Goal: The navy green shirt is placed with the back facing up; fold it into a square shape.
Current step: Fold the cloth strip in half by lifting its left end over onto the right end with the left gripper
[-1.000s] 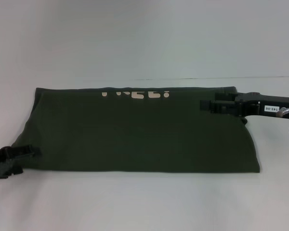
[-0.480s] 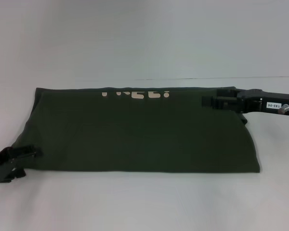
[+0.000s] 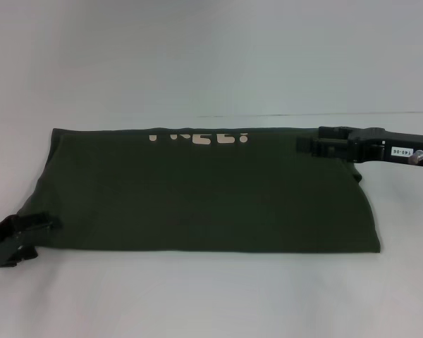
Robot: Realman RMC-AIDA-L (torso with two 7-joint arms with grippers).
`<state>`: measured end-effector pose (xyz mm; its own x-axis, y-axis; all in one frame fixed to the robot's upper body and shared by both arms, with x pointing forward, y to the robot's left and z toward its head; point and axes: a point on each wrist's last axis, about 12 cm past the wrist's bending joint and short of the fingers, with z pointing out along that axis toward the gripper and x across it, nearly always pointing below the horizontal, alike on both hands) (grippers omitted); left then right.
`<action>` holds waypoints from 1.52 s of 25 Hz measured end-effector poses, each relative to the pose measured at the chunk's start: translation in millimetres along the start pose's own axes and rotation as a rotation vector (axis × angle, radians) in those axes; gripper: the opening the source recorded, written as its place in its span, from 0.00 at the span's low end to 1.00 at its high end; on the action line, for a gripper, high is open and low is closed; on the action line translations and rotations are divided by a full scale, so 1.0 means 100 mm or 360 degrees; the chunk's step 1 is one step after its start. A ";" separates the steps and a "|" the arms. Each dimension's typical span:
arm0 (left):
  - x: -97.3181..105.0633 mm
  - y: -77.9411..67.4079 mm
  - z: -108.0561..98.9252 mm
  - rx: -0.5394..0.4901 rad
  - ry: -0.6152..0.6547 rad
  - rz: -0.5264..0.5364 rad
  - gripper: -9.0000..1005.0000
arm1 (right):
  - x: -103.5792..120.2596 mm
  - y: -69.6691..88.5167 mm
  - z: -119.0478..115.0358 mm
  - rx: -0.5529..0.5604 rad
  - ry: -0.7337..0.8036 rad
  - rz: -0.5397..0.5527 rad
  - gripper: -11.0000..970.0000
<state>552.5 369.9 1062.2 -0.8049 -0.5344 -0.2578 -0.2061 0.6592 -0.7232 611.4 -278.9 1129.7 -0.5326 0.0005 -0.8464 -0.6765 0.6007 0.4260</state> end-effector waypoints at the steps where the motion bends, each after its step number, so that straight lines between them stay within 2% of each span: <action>1: 0.00 0.00 0.00 -0.0002 -0.0003 0.0000 0.90 | 0.00 0.00 0.00 0.0001 0.0000 0.0000 0.93; 15: -0.08 -0.01 0.02 -0.0041 -0.0068 0.0031 0.90 | 0.00 0.00 -0.01 -0.0005 -0.0018 0.0008 0.93; 38: -0.21 -0.24 0.11 0.0007 -0.0092 0.0159 0.86 | 0.01 -0.01 -0.04 0.0005 -0.0032 0.0024 0.93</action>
<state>580.3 359.9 1078.0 -0.7879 -0.4960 -0.3649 -0.1240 0.7082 -0.6950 609.5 -282.7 1129.2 -0.5323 0.0257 -0.8462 -0.6668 0.6030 0.4378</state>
